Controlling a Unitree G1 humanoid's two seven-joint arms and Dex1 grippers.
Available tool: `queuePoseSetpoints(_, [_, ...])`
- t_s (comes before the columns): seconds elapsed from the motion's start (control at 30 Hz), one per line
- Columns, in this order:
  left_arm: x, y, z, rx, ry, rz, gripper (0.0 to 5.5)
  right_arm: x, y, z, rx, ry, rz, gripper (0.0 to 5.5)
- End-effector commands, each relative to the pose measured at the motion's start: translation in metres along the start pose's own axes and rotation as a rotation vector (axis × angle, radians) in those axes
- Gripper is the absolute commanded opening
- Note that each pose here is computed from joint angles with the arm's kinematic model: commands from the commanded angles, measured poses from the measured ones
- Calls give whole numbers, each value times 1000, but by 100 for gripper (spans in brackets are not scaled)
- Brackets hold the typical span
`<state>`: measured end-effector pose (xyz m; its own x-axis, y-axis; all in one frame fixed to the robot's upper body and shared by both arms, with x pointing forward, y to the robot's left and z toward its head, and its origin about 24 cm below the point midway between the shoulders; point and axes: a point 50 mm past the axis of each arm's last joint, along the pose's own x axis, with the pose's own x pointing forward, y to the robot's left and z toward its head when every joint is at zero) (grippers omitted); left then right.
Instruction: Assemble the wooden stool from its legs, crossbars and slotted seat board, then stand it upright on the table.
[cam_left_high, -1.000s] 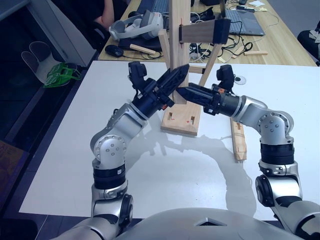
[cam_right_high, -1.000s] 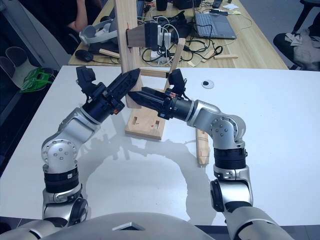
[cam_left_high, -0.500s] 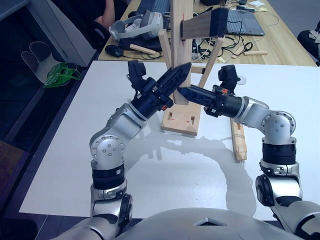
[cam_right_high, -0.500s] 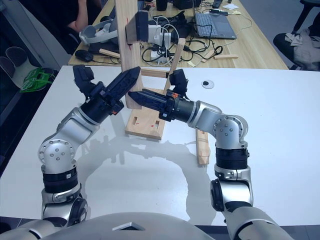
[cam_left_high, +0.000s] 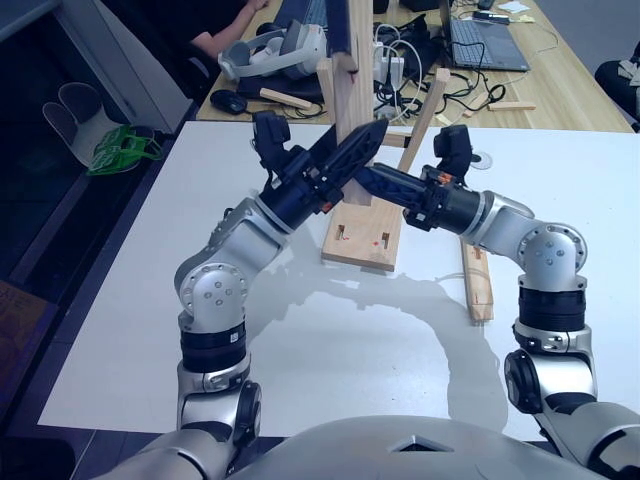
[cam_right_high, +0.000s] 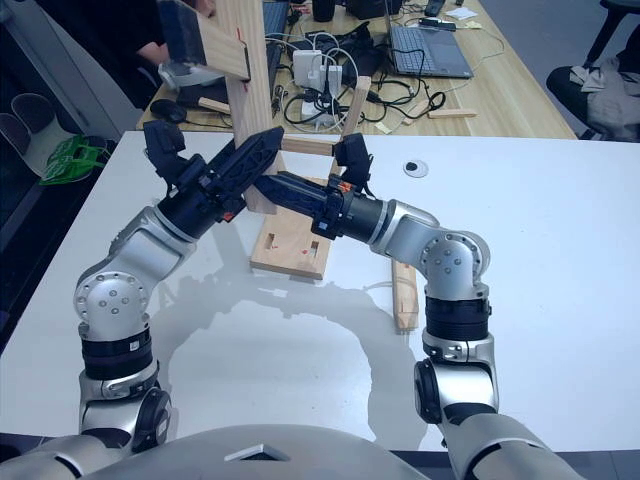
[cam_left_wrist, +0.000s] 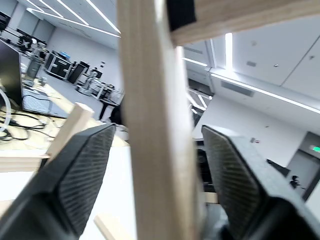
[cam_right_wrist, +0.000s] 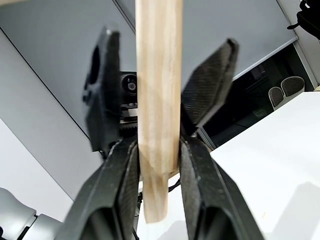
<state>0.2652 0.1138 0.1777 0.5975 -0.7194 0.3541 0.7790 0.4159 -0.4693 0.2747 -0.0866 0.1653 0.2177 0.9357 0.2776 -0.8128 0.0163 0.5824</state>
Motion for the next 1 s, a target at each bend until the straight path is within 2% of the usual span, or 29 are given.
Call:
queuePoseSetpoints(0.03, [-6,11,4,62,35,24,395,1,4,9,-35,-41,10,101])
queuePoseSetpoints(0.3, [-27,18,13,97,125,-31,526,-8,0,27,-94,-106,-38,101])
queuePoseSetpoints(0.5, [-48,46,27,135,144,53,529,-17,2,32,-115,-98,-56,101])
queuePoseSetpoints(0.67, [-64,68,55,172,144,100,529,-20,3,29,-109,-75,-57,101])
queuePoseSetpoints(1.0, [-43,83,95,189,103,61,529,-22,7,6,-56,21,-20,101])
